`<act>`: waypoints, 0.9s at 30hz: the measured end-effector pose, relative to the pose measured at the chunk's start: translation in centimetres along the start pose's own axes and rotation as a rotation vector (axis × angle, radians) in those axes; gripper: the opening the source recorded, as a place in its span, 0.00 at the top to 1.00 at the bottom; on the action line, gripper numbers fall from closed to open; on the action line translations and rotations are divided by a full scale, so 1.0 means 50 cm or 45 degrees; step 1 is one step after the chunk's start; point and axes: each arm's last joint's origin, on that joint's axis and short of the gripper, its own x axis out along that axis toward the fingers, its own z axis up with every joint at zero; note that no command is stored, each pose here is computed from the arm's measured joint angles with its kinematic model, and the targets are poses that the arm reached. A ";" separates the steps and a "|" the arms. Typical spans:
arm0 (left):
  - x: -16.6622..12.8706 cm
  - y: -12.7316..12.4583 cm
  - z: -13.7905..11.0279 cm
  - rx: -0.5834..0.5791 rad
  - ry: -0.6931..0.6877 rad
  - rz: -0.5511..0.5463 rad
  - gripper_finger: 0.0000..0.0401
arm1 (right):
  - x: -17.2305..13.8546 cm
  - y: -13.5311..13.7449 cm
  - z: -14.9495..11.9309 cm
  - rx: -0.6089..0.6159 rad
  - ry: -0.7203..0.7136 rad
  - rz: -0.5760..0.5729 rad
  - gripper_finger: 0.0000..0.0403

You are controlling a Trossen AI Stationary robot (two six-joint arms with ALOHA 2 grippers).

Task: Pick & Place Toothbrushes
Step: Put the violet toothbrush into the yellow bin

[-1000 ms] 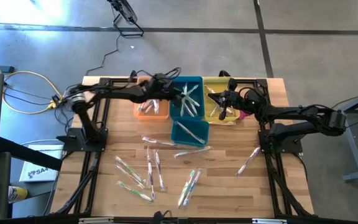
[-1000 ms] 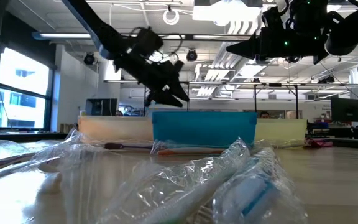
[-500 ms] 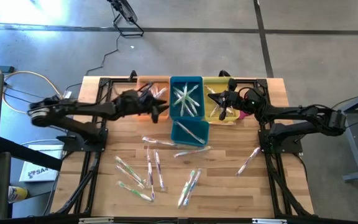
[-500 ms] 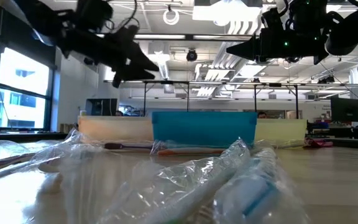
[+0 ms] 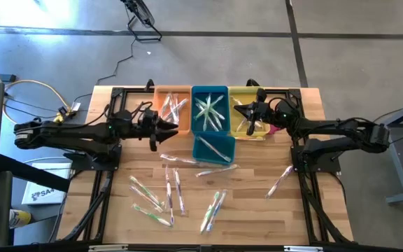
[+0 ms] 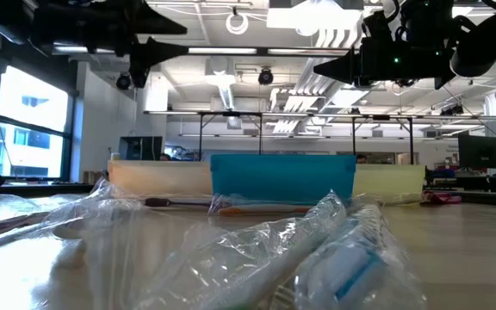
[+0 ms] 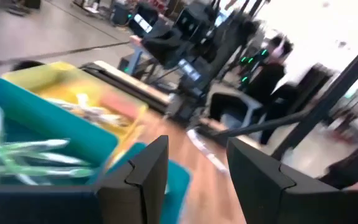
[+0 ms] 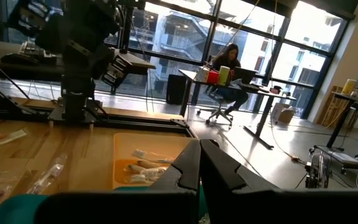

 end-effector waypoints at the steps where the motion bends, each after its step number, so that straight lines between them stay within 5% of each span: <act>1: -0.002 -0.003 0.002 -0.033 -0.007 -0.014 0.60 | 0.000 0.000 0.000 0.000 0.000 0.000 0.99; 27: -0.003 0.000 0.002 -0.045 -0.023 0.041 0.60 | 0.000 0.000 0.000 0.000 0.000 0.001 0.99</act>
